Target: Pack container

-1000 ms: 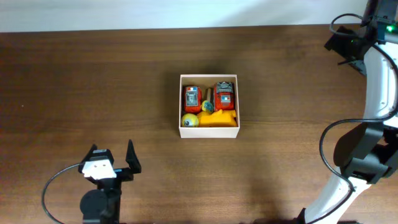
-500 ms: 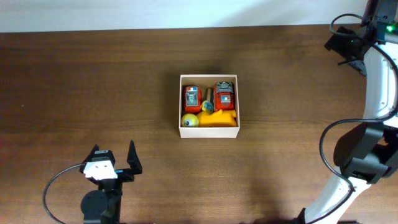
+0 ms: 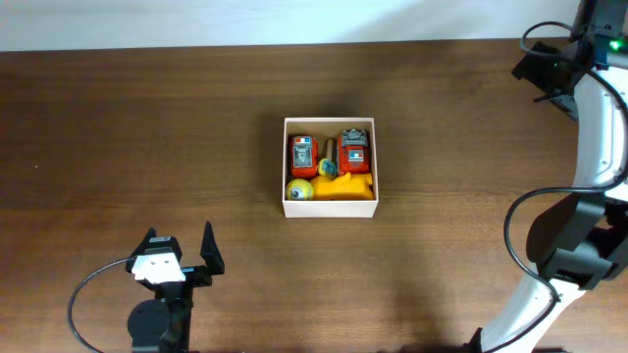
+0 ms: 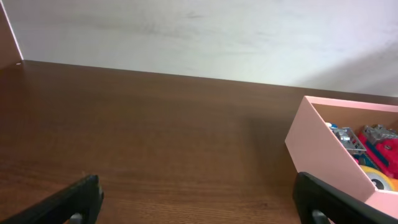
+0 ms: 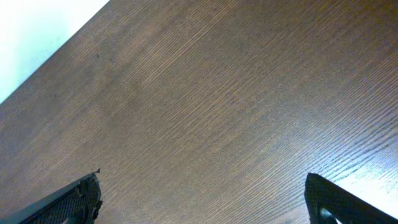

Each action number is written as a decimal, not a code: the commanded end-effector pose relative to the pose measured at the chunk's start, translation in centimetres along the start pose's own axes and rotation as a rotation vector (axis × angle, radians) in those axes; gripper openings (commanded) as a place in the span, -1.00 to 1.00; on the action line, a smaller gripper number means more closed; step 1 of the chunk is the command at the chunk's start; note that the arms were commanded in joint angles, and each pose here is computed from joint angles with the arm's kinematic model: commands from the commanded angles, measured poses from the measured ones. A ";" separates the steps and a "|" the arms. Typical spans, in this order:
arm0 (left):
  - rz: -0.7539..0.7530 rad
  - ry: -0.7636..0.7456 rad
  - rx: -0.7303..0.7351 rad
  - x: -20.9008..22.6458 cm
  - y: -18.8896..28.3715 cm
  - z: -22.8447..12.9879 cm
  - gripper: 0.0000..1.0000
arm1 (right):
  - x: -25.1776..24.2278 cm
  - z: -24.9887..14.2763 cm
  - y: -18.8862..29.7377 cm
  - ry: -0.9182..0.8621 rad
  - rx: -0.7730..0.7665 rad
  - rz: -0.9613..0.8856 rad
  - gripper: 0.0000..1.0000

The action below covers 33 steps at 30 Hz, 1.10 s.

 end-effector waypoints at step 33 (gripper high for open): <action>-0.006 0.002 0.007 0.0 -0.1 -0.4 0.99 | 7.0 -5.2 23.3 0.276 -0.367 0.294 0.97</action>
Point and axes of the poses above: each gripper's point midway between its finger pads, its own y axis back along the fingers, its own x axis along the line the jaws close on, z = x × y, the point moved 7 cm from there along y, back along the fingers, and after that the axes turned 2 degrees about -y, right-handed, at the moved point
